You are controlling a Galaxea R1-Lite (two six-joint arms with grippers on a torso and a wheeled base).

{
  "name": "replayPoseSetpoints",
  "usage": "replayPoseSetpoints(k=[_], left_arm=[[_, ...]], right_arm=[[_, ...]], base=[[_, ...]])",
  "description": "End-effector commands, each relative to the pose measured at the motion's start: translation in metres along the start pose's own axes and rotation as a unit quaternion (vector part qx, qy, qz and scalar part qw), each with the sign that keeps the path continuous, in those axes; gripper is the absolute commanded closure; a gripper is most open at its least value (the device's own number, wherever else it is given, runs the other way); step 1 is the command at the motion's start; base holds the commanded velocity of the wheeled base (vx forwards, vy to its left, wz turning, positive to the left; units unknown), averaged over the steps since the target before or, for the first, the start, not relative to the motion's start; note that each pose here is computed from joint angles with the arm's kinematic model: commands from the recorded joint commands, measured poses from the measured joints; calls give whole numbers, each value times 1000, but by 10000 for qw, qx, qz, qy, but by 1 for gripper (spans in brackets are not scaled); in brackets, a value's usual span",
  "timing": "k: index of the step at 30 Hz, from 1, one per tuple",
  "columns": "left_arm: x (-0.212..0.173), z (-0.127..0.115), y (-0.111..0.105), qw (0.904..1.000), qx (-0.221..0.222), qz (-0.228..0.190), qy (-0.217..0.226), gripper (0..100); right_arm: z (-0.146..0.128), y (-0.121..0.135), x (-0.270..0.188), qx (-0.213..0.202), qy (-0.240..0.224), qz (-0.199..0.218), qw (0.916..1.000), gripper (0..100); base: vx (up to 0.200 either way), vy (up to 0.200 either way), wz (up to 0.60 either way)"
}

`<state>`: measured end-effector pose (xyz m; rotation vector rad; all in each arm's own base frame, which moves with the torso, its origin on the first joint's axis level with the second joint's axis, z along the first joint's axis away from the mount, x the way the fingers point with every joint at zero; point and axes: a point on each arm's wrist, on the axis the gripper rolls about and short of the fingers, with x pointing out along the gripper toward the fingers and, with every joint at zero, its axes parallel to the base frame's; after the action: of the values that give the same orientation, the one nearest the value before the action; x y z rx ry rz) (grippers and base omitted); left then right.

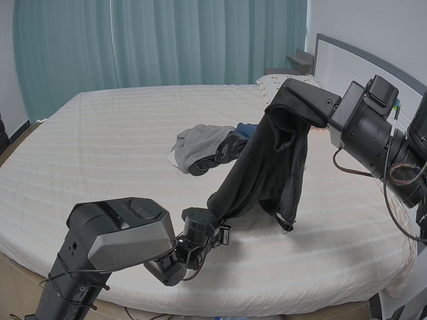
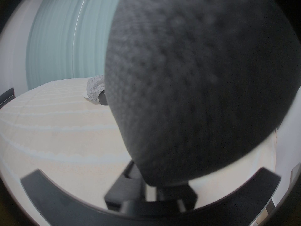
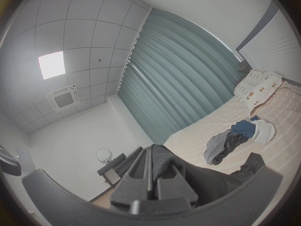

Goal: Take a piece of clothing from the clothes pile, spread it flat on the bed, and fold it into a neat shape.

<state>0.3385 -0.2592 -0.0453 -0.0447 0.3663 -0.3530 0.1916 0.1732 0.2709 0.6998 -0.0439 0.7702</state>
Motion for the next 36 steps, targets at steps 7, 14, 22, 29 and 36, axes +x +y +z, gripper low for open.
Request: replayPoseSetpoints(k=[7,14,22,29,36], left_arm=[[-55,56,6,9952,-945,-69,-257,100],[-123,140,10,9828,-1778,-191,-462,100],[-192,209,35,9681,-2445,-294,-468,100],[-184,173,41,9717,-2354,-174,-9,100],[-180,138,45,9657,-2553,-413,242,100]], right_arm=[[-16,-54,0,-107,329,-908,9953,100],[-41,-110,4,-177,723,-1822,9804,100],[3,-123,11,-348,-525,-1558,9858,100],[-33,-146,-4,-228,51,-1971,9801,100],[-54,-169,-10,164,115,-2251,9741,100]], base=[[0,0,0],[0,0,0],[0,0,0],[0,0,0],[0,0,0]])
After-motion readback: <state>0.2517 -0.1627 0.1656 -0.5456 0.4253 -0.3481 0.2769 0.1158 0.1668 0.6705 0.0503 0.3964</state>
